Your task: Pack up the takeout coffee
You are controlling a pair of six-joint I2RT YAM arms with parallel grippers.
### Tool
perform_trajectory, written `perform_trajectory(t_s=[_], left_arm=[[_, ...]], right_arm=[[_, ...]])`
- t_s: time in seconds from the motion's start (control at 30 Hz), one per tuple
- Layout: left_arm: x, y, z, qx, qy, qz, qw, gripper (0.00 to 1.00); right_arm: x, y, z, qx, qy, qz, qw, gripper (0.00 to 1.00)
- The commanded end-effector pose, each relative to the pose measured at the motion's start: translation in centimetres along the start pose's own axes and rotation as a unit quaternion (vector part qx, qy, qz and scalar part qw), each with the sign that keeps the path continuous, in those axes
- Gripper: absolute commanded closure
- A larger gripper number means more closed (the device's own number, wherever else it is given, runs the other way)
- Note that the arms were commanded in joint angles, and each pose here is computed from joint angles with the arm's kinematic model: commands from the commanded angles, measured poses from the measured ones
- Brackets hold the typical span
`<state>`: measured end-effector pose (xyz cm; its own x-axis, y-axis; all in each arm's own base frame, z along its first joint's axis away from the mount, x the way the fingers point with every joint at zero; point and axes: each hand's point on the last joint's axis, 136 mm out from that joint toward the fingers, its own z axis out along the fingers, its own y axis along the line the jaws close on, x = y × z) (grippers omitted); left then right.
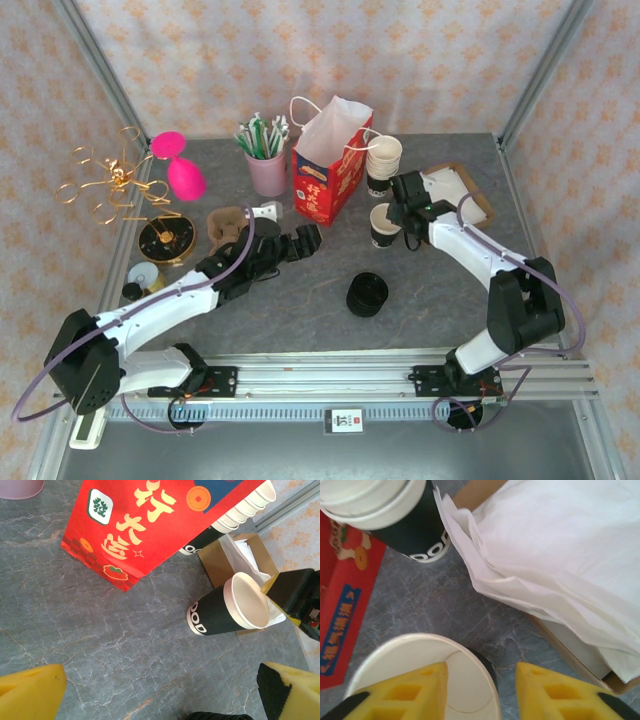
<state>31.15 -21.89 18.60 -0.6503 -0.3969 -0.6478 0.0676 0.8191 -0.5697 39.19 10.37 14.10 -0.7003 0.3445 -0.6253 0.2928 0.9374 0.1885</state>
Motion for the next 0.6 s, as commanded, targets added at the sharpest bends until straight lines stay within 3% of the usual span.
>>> perform_trajectory(t_s=[0.0,0.27,0.57], left_arm=[[0.4,-1.0,-0.1,-0.008,0.020,-0.005,1.000,0.01],[5.3,-3.8,0.6,-0.042,0.119,0.045,0.991,0.10],[9.5,-6.3,2.4,-0.124,0.215,0.161,0.955,0.27]], right_arm=[[-1.4,-0.3,-2.5,0.008,-0.017,0.002,1.000,0.50],[1.2,-2.6,-5.9,-0.037,0.038,0.022,0.998,0.35],[7.7,-6.3,-6.4,-0.074,0.130,0.057,0.987,0.17]])
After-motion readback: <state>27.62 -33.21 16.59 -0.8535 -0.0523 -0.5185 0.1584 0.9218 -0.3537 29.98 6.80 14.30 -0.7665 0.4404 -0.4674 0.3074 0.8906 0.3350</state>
